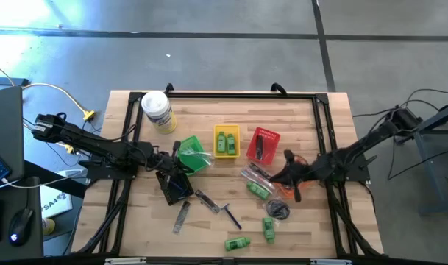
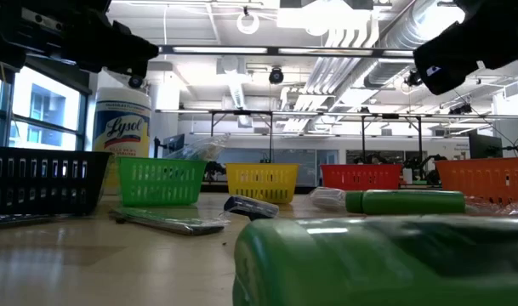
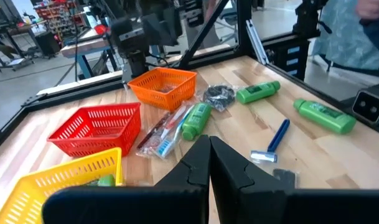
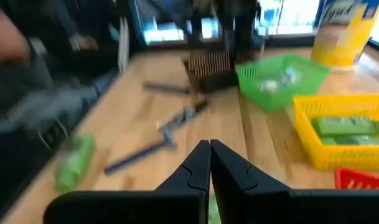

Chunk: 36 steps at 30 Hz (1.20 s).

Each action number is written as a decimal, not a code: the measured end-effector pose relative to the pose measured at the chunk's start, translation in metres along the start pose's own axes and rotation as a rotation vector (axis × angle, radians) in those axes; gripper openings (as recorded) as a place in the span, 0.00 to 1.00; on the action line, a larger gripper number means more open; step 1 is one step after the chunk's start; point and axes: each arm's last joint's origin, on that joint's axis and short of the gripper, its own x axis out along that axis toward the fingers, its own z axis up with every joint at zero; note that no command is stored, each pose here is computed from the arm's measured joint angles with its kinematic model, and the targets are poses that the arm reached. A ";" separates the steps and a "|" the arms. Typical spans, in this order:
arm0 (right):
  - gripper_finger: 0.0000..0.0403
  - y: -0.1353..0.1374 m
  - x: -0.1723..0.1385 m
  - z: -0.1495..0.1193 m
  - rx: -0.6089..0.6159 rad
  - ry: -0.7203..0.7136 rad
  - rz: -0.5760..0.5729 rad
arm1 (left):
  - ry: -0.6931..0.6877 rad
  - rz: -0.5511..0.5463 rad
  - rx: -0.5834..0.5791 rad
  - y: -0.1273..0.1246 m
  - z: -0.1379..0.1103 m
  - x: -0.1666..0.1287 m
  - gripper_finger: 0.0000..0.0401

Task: Pick & Place Travel size toiletries
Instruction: Put the black hairbrush into the orange bin

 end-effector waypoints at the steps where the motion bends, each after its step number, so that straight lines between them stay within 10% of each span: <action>1: 0.01 0.005 0.003 0.002 -0.027 0.046 -0.012 | 0.008 -0.001 0.001 0.000 -0.001 0.000 0.00; 15: 0.03 0.057 0.058 0.029 -0.119 0.523 -0.005 | 0.030 0.007 0.001 0.000 -0.003 0.000 0.00; 28: 0.38 0.056 0.067 0.014 -0.047 0.867 0.034 | 0.030 0.008 0.001 0.000 -0.003 0.000 0.00; 36: 0.42 0.058 0.072 0.003 -0.010 0.939 0.045 | 0.030 0.008 0.001 0.000 -0.003 0.000 0.00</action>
